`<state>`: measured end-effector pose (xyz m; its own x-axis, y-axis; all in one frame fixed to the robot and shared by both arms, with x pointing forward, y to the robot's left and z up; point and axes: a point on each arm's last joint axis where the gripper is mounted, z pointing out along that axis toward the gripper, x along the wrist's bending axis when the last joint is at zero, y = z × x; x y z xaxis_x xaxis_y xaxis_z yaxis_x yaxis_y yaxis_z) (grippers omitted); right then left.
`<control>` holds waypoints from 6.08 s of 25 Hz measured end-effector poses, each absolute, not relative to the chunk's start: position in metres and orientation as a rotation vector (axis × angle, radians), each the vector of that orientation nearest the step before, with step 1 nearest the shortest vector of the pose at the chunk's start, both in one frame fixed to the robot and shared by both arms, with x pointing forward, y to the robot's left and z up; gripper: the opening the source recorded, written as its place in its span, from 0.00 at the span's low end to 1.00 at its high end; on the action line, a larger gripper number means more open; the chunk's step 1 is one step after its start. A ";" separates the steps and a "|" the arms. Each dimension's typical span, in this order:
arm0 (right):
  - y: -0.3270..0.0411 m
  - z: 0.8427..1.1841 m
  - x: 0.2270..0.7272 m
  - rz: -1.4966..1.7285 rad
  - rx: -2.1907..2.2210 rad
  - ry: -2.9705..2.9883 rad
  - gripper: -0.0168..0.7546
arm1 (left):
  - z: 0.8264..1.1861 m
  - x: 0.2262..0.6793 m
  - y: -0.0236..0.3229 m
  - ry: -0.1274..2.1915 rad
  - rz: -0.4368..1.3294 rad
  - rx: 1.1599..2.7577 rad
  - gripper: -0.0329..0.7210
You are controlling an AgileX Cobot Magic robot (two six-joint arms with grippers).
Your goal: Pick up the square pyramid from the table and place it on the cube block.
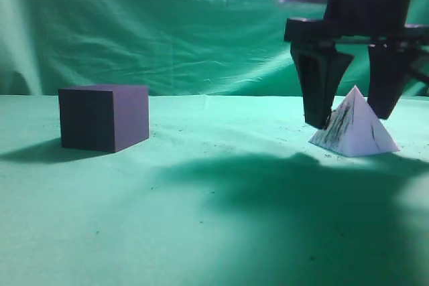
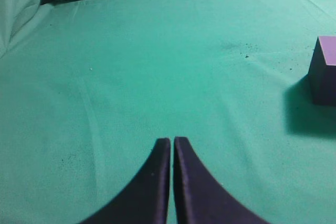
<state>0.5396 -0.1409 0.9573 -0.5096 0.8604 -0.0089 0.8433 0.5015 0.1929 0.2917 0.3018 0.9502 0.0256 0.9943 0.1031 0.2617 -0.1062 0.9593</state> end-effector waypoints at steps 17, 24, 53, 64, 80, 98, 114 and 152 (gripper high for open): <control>-0.138 0.947 0.548 0.200 1.520 2.629 0.46 | 0.950 0.292 0.302 1.342 1.141 1.490 0.04; -0.131 0.979 0.564 0.197 1.510 2.620 0.42 | 0.950 0.292 0.302 1.342 1.141 1.490 0.04; 0.069 1.037 0.540 0.463 0.801 2.901 0.42 | 0.950 0.292 0.302 1.342 1.141 1.490 0.04; 0.072 1.019 0.545 0.399 0.790 2.909 0.42 | 0.950 0.292 0.302 1.342 1.141 1.490 0.04; 0.069 1.035 0.543 0.444 0.744 2.895 0.66 | 0.950 0.292 0.302 1.342 1.141 1.490 0.04; 0.062 1.051 0.544 0.438 0.708 2.832 0.69 | 0.950 0.292 0.302 1.342 1.141 1.490 0.04; -0.003 1.206 0.490 0.854 0.707 2.593 0.31 | 0.950 0.292 0.302 1.342 1.141 1.490 0.04; -0.229 1.155 0.283 1.639 0.622 2.166 0.02 | 0.950 0.292 0.302 1.344 1.140 1.492 0.04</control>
